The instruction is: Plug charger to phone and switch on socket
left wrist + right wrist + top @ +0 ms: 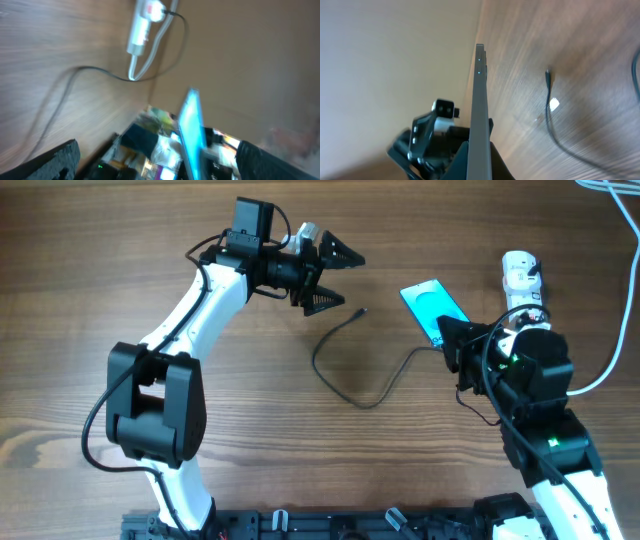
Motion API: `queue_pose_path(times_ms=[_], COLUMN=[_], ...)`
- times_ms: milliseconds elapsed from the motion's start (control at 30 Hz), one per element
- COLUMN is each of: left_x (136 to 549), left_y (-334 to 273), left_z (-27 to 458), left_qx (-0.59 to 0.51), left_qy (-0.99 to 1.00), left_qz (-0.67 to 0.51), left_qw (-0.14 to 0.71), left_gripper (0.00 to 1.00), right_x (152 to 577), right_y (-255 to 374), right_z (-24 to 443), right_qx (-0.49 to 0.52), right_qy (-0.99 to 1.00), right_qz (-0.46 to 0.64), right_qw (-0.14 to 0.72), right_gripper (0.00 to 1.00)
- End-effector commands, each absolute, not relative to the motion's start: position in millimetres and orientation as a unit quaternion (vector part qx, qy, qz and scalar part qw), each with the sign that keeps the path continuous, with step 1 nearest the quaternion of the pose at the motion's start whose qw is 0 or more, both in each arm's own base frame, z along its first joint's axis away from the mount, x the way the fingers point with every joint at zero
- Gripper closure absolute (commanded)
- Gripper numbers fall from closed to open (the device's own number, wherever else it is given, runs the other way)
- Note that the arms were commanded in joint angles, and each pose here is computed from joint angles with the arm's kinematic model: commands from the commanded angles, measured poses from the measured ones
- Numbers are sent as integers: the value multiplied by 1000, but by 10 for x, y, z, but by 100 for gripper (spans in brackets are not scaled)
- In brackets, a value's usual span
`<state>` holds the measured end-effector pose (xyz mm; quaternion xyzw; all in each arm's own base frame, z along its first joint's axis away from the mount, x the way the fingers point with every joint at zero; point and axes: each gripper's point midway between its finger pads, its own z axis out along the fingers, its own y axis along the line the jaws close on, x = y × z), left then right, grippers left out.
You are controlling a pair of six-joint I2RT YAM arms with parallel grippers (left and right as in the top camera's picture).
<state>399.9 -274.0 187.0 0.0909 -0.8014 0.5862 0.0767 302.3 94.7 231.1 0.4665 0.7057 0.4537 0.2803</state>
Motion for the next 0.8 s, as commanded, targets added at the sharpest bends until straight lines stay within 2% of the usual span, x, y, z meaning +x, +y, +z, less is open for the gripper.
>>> queue_pose_path(times_ms=[0, 200, 300, 467, 567, 600, 767], left_x=[3910, 3902, 3922, 4021, 4079, 4106, 4150], left_y=[-2774, -2774, -2771, -2755, -2749, -2748, -2793], left_z=[2136, 2144, 2125, 2037, 2013, 2011, 2068], left_qx=[105, 138, 157, 198, 216, 231, 238], left_qy=[-768, -761, -761, -769, -770, -767, -761], left_qz=[617, 612, 605, 586, 580, 577, 583], left_qw=[136, 166, 172, 162, 155, 158, 159], left_gripper=[6, 20, 36, 51, 57, 63, 66], right_x=[3194, 3740, 3802, 3822, 3851, 3867, 3839], right_y=[980, 1721, 1985, 2007, 2029, 2014, 2100], right_z=[2244, 2212, 2114, 2147, 2304, 2334, 2266], right_qx=[540, 447, 428, 428, 415, 428, 452], right_qy=[656, 669, 674, 667, 651, 638, 629], right_qz=[470, 539, 551, 555, 578, 585, 585], right_qw=[240, 250, 244, 251, 264, 260, 240], right_gripper=[96, 96, 96, 96, 96, 96, 96])
